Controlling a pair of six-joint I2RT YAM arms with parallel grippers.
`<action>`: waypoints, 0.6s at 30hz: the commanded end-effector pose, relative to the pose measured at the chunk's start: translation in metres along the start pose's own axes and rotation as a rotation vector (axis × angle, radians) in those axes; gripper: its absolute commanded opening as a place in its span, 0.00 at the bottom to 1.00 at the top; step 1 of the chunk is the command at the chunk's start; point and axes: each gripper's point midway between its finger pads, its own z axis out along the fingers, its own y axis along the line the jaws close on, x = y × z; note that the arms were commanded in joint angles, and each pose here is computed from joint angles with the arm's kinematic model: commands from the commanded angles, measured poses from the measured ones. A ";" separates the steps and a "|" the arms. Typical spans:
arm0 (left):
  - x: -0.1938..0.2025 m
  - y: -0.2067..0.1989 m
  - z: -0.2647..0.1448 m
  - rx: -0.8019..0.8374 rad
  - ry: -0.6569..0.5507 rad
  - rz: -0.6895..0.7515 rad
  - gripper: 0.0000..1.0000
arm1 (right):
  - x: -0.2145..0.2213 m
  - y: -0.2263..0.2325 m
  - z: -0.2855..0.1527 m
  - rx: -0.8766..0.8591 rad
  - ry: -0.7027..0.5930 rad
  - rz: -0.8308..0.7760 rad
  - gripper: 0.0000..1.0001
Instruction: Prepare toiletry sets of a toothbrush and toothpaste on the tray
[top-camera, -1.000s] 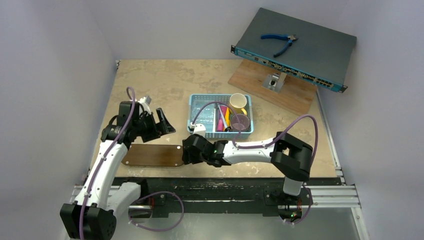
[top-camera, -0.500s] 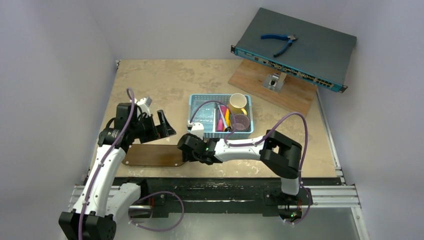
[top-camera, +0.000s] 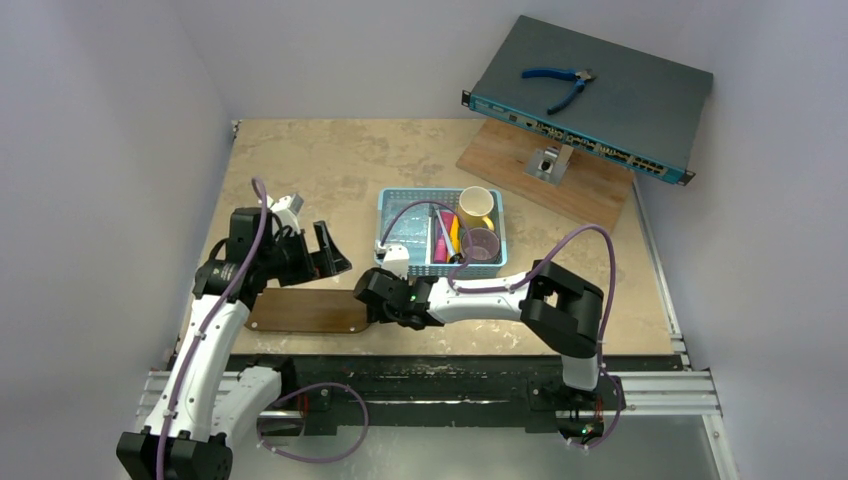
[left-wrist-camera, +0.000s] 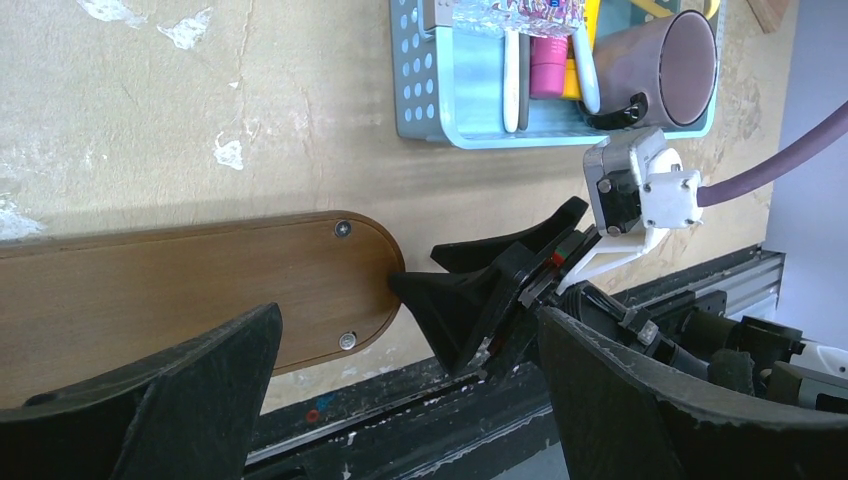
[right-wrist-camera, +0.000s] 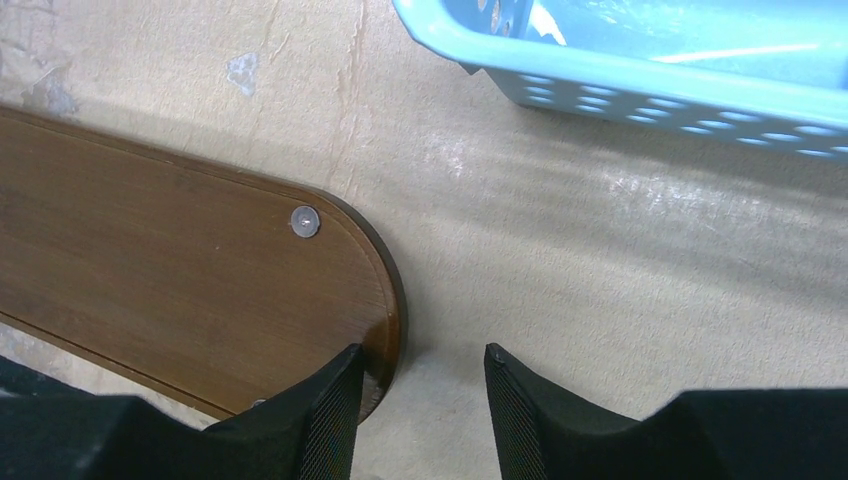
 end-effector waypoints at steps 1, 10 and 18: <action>-0.004 -0.007 -0.005 0.028 -0.021 0.043 1.00 | 0.001 -0.020 0.001 0.088 -0.015 -0.013 0.49; -0.003 -0.005 -0.005 0.021 -0.019 0.044 1.00 | 0.006 -0.037 -0.002 0.124 -0.012 -0.031 0.48; -0.002 -0.003 -0.004 0.014 -0.015 0.041 1.00 | 0.011 -0.050 -0.006 0.146 -0.011 -0.033 0.46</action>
